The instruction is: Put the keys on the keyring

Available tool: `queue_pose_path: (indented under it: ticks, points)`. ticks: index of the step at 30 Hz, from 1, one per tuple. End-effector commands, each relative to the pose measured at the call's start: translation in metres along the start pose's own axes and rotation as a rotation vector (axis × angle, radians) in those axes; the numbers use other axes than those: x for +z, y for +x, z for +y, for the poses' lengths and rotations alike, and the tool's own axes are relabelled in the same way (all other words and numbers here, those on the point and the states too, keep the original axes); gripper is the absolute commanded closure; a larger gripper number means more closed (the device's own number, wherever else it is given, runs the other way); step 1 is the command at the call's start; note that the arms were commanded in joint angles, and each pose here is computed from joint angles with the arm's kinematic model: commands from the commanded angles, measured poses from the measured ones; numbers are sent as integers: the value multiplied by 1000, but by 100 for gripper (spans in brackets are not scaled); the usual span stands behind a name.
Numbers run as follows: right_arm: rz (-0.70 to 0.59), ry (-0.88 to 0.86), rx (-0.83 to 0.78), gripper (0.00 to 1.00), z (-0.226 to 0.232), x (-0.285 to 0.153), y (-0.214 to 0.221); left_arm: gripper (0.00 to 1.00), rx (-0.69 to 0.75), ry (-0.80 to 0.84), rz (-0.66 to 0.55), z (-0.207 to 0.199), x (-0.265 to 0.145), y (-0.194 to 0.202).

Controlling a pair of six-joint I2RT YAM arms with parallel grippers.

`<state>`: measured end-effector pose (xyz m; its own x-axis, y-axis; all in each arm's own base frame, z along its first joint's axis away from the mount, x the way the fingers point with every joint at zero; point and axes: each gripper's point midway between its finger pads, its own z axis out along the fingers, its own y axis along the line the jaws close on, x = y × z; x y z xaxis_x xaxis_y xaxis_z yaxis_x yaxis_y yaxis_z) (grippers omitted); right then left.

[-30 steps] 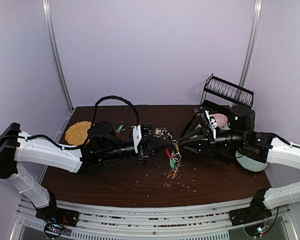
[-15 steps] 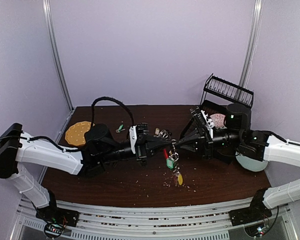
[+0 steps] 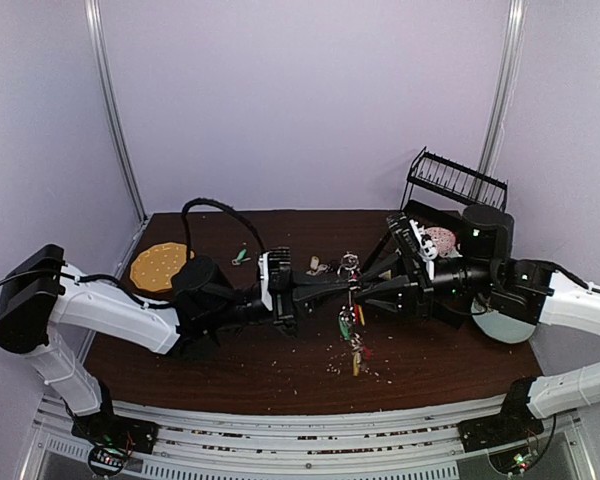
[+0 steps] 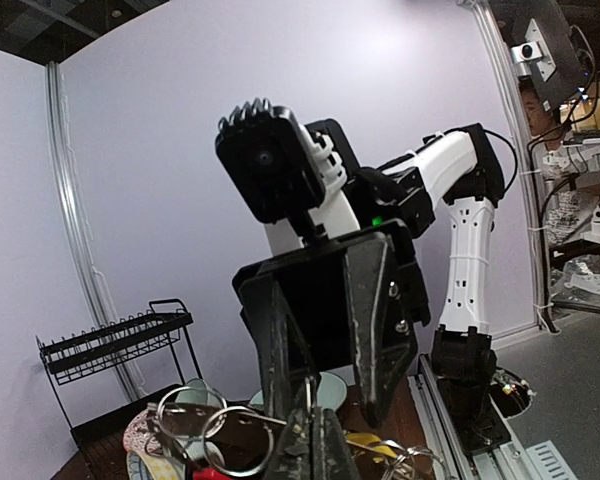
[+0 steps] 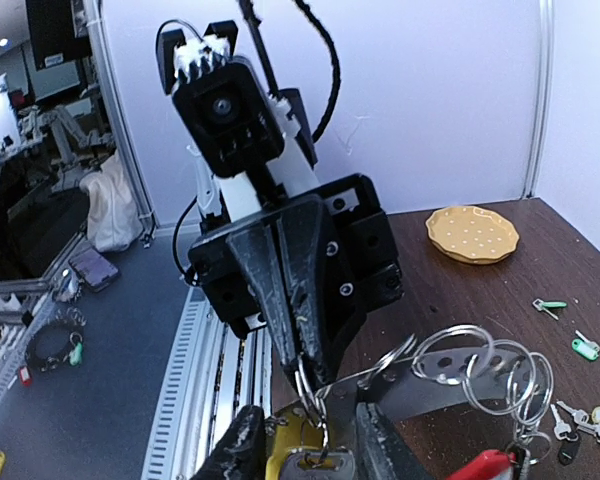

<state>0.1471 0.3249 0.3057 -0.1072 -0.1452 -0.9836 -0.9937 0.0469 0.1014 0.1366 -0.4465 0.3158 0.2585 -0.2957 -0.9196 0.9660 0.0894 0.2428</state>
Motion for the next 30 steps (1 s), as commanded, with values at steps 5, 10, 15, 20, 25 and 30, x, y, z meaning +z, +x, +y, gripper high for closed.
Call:
queue_pose_path:
  ticks: [5, 10, 15, 20, 25, 30]
  points:
    - [-23, 191, -90, 66, -19, -19, -13, 100, 15, -49, -58, 8, -1, -22]
    - [-28, 147, -84, 71, -16, -11, -16, 100, 15, -46, -60, 7, -1, -23]
    - [-31, 70, -70, 76, -8, -3, -17, 100, 17, -48, -50, 8, -1, -22]
    - [-30, 14, -68, 79, 0, -1, -17, 100, 20, -52, -49, 8, -1, -23]
    - [-53, 23, -82, 88, 1, -3, -24, 100, 16, -43, -40, 7, -1, -20]
    - [-54, 20, -90, 100, 1, -3, -25, 100, 14, -43, -33, 7, -1, -20]
